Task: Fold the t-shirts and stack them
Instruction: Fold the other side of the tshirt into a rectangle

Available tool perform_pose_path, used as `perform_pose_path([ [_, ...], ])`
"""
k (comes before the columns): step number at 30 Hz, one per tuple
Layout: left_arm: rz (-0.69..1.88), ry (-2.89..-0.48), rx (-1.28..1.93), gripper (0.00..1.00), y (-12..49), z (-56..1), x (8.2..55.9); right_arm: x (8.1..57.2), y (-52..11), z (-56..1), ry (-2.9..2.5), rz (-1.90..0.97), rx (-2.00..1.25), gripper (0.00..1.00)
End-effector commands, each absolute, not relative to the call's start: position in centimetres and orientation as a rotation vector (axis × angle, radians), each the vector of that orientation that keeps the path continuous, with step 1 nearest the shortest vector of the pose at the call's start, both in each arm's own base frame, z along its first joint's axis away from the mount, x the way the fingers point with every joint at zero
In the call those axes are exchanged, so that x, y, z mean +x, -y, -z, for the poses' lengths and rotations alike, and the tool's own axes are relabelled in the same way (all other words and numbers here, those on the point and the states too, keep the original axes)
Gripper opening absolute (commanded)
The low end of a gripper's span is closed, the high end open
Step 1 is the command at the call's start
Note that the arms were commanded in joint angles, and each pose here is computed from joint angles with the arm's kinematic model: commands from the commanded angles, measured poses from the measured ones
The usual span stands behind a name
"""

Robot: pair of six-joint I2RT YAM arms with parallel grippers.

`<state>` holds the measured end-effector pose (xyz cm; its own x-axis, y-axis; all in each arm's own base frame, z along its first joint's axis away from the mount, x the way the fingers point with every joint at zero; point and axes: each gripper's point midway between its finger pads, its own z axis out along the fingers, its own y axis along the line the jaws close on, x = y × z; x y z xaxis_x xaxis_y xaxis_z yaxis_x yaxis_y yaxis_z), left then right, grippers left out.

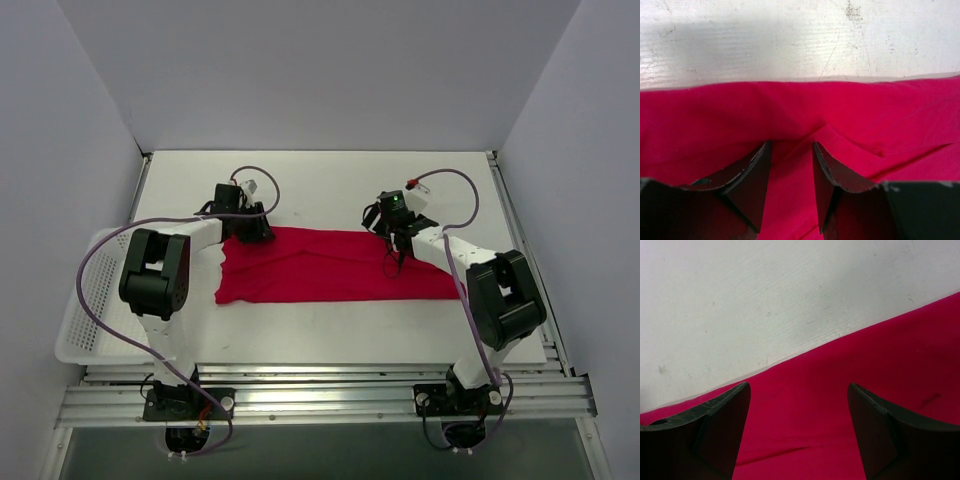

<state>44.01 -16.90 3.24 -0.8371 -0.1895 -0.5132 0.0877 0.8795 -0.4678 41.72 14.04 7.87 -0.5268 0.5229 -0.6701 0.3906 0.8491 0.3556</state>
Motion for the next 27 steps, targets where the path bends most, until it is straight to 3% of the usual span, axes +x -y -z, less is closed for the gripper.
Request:
perform_pose_path([
  [1, 0.695, -2.420, -0.022, 0.47, 17.6, -5.9, 43.8, 42.2, -13.8, -7.8, -2.176, -0.184, 0.672, 0.74],
  [8, 0.692, -2.427, -0.002, 0.46, 17.9, -6.0, 43.3, 42.2, -14.0, -7.3, -2.188, -0.184, 0.670, 0.74],
  [17, 0.617, -2.488, -0.003, 0.36, 17.8, -3.7, 42.9, 42.2, -14.2, -6.9, -2.202, -0.193, 0.668, 0.73],
  [19, 0.608, -2.493, -0.003, 0.29, 17.7, -3.5, 42.8, 42.2, -14.3, -6.9, -2.204, -0.196, 0.667, 0.73],
  [20, 0.598, -2.499, -0.008, 0.16, 17.6, -3.2, 42.9, 42.3, -14.3, -6.9, -2.203, -0.196, 0.666, 0.73],
  [23, 0.577, -2.510, -0.016, 0.13, 17.5, -2.9, 43.0, 42.2, -14.2, -6.8, -2.204, -0.194, 0.669, 0.73],
  [25, 0.561, -2.507, -0.020, 0.03, 17.4, -2.9, 43.1, 42.2, -14.2, -6.8, -2.205, -0.195, 0.669, 0.73],
  [27, 0.535, -2.500, -0.015, 0.02, 17.4, -2.9, 43.2, 42.1, -14.2, -6.8, -2.207, -0.193, 0.665, 0.73],
])
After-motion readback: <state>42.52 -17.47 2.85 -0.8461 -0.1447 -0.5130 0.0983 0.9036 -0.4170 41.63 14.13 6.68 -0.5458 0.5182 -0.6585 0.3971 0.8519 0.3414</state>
